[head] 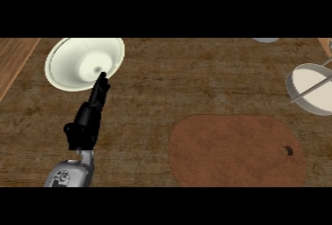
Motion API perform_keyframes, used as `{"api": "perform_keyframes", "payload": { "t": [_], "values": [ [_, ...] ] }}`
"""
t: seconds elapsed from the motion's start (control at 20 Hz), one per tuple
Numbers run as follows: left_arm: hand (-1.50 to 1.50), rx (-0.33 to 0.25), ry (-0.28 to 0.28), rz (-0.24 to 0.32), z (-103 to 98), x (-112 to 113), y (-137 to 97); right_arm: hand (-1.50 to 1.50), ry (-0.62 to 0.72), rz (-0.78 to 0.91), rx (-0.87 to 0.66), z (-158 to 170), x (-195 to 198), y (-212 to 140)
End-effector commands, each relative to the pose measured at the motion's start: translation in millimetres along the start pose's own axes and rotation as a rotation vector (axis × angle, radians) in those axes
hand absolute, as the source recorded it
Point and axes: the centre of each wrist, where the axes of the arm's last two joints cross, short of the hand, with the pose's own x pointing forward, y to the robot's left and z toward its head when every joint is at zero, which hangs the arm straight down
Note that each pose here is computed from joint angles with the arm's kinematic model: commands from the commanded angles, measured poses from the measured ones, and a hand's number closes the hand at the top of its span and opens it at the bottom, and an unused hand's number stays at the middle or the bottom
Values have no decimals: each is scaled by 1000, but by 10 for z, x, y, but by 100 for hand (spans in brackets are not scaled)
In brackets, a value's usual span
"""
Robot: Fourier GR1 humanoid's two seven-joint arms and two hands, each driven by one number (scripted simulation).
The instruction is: Pick the squash from the cutting board and place it in the tiered basket
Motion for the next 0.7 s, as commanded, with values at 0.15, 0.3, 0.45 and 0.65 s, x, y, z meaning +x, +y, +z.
{"api": "perform_keyframes", "payload": {
  "t": [0.15,0.3,0.45,0.65],
  "values": [
    [0,7,-27,12,-16,41,-35,-150,129,-201,-97,546,-236,-401],
    [0,-4,-21,4,5,-1,-122,-150,138,-266,-101,768,-400,-436],
    [0,7,-29,12,-18,72,-34,-150,121,-249,-133,946,-399,-570],
    [0,19,-19,7,15,-3,32,-150,129,-294,-124,1094,-482,-594]
  ]
}}
